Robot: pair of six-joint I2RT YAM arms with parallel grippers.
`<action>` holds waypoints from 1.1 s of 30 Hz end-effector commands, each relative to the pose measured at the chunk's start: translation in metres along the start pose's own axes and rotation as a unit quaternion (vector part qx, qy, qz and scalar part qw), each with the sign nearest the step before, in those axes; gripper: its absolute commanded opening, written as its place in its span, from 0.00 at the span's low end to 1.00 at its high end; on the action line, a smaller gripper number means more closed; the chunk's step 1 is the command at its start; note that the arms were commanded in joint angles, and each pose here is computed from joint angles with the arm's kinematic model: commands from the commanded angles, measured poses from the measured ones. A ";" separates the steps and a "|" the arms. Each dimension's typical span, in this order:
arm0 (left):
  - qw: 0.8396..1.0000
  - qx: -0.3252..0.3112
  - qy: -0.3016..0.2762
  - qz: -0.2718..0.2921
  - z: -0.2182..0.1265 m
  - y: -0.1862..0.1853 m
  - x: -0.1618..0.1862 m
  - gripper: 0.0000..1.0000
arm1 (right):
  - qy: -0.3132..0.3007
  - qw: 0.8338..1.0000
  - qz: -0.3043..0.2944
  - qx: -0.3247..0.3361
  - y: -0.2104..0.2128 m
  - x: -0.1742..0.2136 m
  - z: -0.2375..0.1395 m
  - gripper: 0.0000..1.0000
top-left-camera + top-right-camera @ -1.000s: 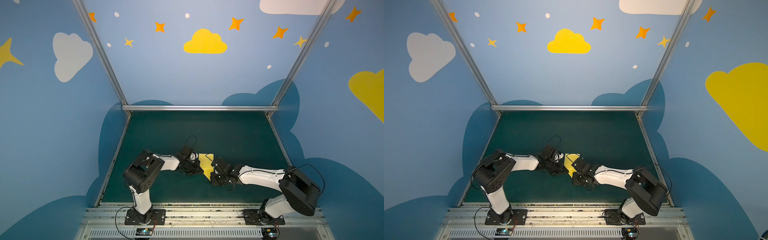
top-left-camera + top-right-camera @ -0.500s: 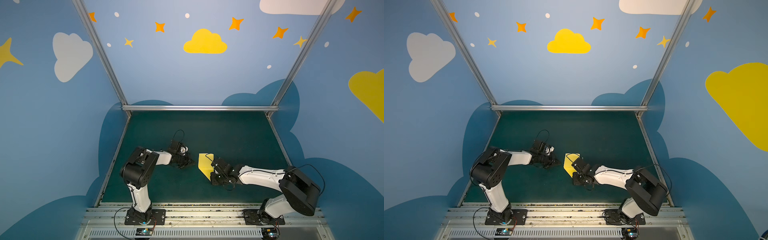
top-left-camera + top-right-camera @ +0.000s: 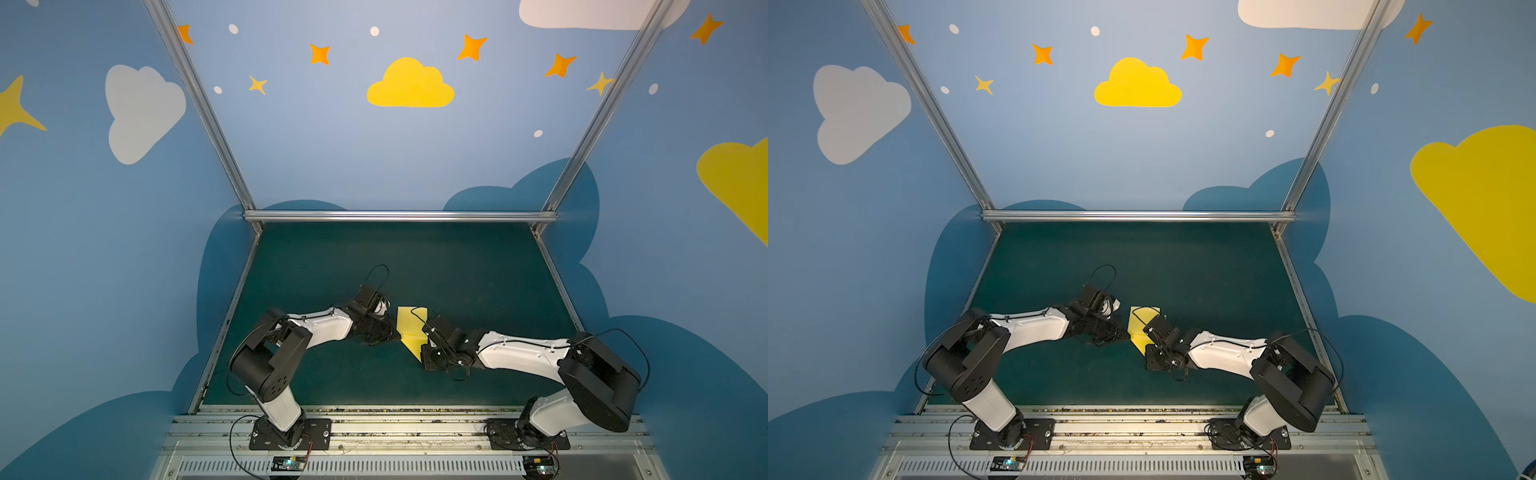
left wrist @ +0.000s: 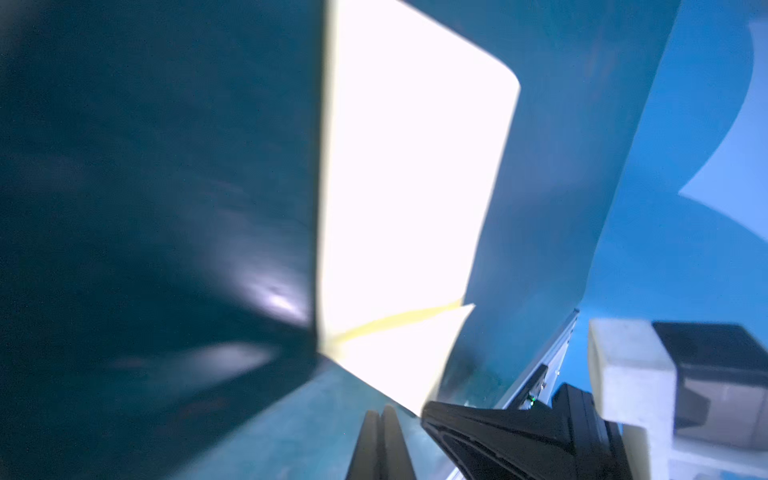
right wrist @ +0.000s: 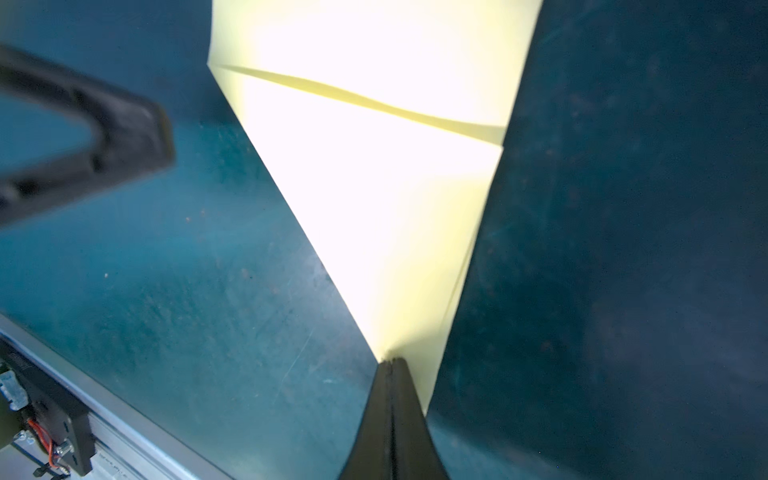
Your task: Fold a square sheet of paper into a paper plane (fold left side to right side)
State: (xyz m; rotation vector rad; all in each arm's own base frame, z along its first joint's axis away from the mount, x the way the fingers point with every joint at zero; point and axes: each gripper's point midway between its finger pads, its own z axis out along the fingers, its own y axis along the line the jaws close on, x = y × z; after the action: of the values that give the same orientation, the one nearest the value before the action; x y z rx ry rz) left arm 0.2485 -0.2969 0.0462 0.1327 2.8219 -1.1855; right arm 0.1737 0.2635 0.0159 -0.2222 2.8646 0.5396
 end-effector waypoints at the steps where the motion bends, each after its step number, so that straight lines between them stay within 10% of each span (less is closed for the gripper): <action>1: 1.000 -0.001 0.006 0.008 0.012 -0.008 0.000 0.04 | 0.056 0.996 0.003 0.073 -0.042 0.033 0.013 0.00; 33: 0.998 -0.054 0.027 -0.029 0.045 0.039 0.018 0.04 | 0.101 0.990 0.012 0.093 -0.074 0.084 0.002 0.00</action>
State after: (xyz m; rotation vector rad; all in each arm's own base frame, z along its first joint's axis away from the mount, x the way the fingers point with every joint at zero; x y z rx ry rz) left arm 0.2455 -0.3197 0.0188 0.1462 2.8500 -1.1936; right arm 0.1606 0.2534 0.0139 -0.2133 2.8296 0.5994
